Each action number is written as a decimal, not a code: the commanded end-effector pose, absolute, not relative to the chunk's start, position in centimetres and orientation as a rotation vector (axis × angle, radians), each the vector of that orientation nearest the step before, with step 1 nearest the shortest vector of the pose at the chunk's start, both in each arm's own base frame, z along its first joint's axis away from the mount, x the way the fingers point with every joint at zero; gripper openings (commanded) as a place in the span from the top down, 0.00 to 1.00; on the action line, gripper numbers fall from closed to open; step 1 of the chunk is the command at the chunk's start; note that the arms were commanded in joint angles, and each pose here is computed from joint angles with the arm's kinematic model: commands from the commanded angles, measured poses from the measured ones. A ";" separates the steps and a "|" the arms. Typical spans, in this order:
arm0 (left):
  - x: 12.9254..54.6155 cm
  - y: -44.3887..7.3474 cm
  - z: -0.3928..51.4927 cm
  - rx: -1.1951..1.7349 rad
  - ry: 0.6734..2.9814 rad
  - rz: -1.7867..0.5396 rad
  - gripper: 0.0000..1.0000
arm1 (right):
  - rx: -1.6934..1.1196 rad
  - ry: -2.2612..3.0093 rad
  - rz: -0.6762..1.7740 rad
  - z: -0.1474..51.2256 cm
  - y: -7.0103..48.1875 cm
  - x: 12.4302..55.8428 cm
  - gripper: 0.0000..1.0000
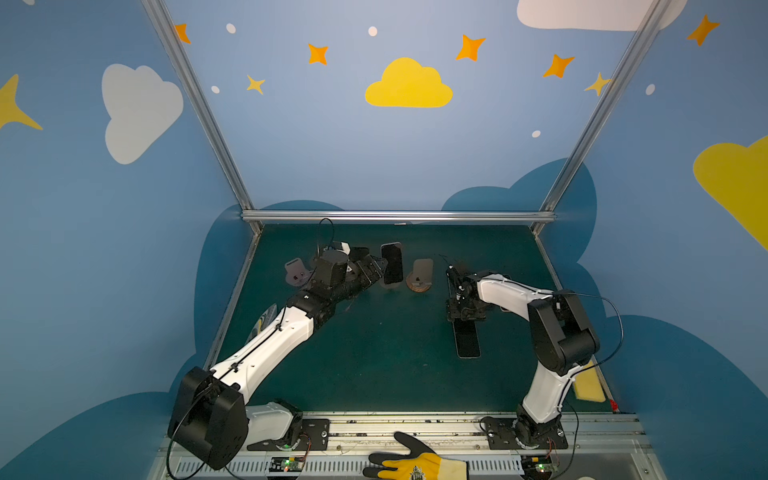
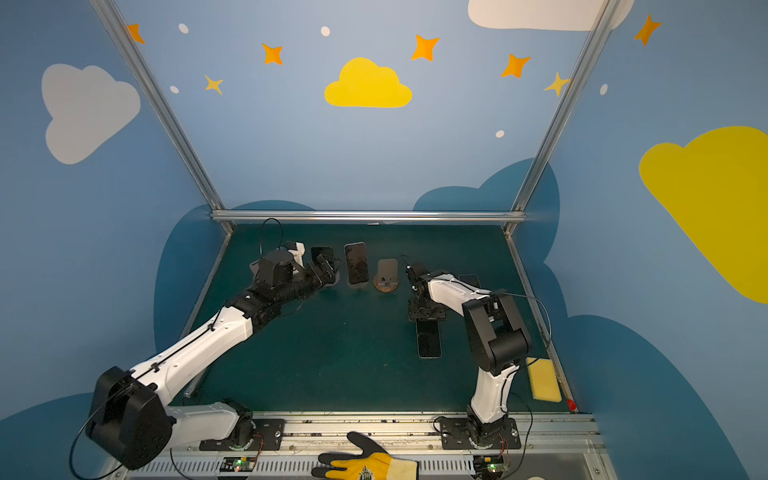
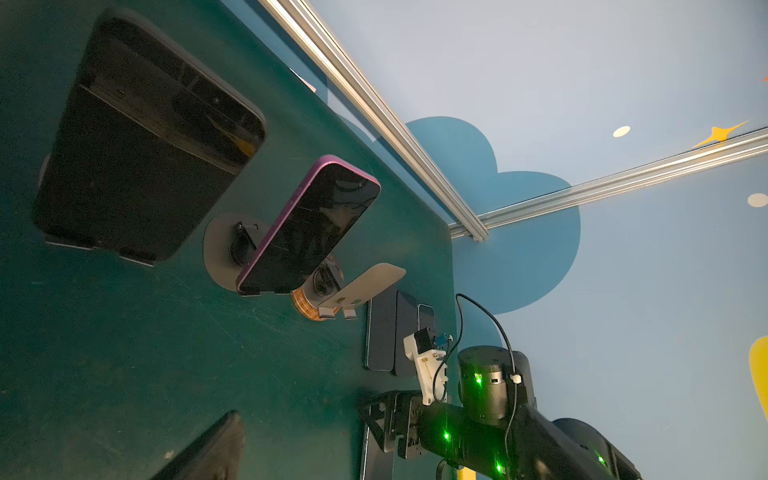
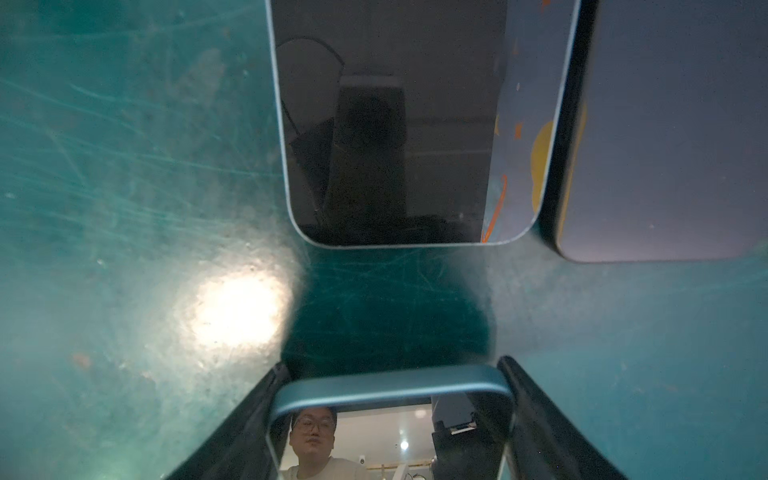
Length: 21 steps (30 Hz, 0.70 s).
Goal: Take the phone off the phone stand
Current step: 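Lower the light blue phone flat onto the table with the right gripper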
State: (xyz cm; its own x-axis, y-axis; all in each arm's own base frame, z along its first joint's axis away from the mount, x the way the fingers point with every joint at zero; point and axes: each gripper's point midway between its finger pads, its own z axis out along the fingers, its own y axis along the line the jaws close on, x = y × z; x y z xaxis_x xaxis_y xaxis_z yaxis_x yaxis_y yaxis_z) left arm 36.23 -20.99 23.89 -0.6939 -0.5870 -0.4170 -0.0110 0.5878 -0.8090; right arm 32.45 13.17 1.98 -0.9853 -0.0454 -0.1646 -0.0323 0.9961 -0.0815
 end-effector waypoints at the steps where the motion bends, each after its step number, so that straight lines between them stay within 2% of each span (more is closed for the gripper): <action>1: 36.3 -21.1 25.4 -0.436 2.101 -1.081 0.00 | -0.038 3.007 -0.198 0.8 12.2 32.2 0.28; 21: 36.3 -21.5 25.2 -0.433 2.110 -1.099 0.00 | 0.022 3.041 -0.176 0.9 11.5 31.4 0.20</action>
